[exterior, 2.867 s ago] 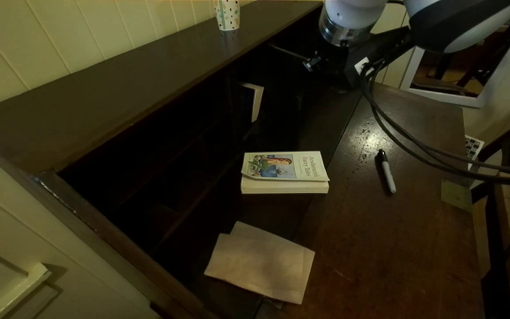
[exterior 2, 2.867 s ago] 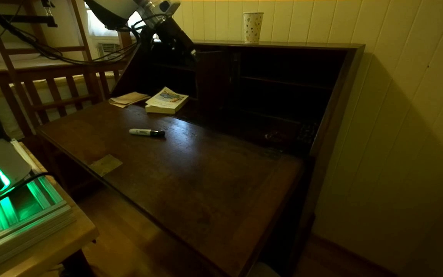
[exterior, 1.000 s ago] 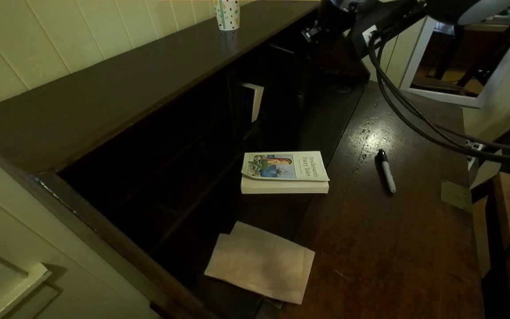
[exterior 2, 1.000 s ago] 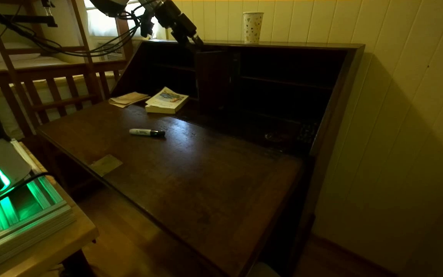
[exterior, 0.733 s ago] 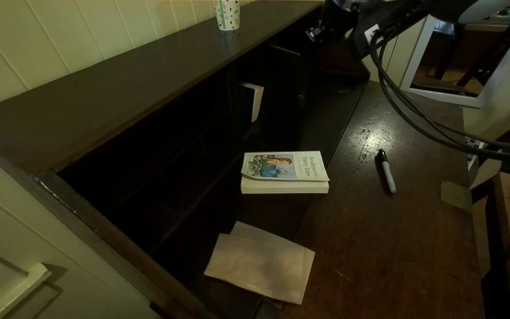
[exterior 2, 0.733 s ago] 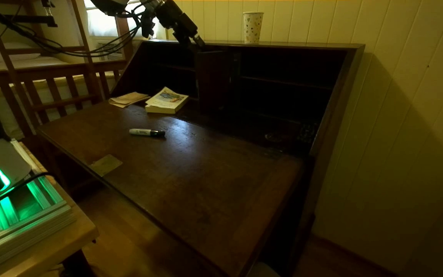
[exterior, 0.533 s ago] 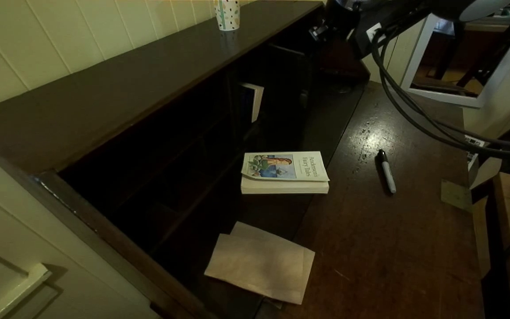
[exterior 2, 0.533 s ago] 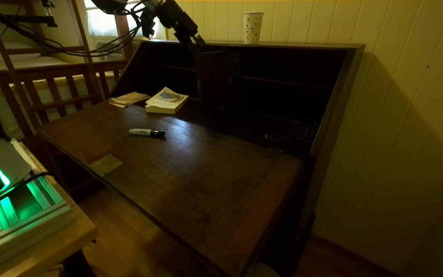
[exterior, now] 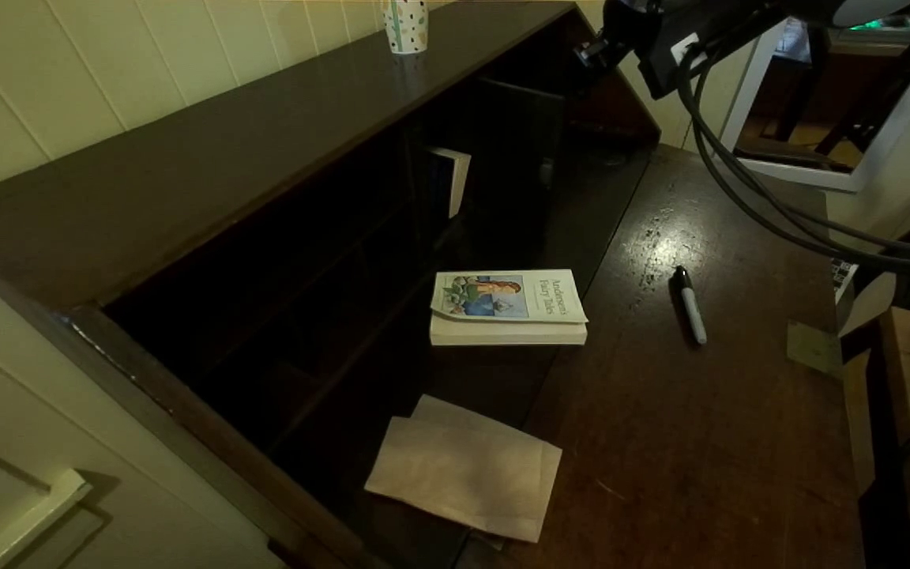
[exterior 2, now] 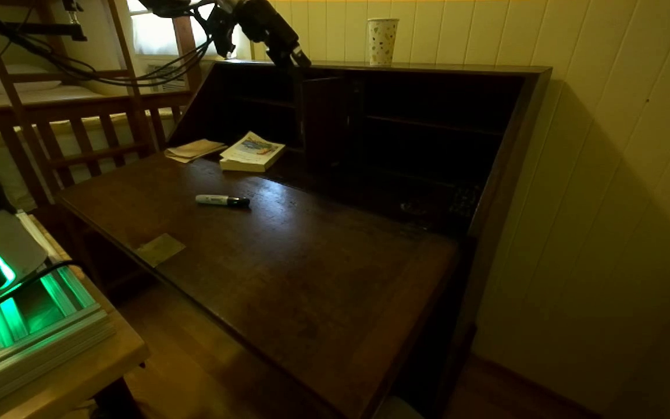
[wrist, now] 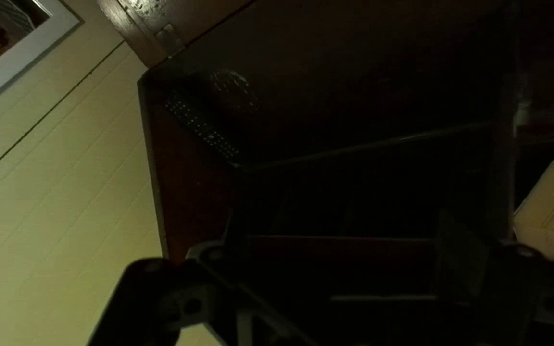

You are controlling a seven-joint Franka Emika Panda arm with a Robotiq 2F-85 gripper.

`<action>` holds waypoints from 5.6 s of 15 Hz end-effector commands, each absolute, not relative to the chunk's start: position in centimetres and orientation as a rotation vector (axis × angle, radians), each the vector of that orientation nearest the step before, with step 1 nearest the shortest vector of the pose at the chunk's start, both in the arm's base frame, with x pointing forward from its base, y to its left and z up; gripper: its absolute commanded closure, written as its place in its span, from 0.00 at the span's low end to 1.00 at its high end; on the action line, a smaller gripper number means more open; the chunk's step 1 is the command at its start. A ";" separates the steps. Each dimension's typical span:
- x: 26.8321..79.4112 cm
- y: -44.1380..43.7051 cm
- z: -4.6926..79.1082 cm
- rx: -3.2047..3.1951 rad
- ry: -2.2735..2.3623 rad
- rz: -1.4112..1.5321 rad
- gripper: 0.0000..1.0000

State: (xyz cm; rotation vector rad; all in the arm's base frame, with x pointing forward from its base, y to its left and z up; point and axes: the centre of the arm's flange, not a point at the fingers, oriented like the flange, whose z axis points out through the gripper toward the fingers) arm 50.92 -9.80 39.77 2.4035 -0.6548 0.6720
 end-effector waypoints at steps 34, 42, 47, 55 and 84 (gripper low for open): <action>50.2 -11.2 37.4 2.479 -0.650 0.825 0.00; 49.2 -14.3 37.1 2.393 -0.719 0.772 0.00; 48.9 -15.0 37.9 2.389 -0.737 0.787 0.00; 50.1 -8.5 42.5 2.470 -0.639 0.884 0.00; 52.9 -13.9 36.5 2.413 -0.553 0.761 0.00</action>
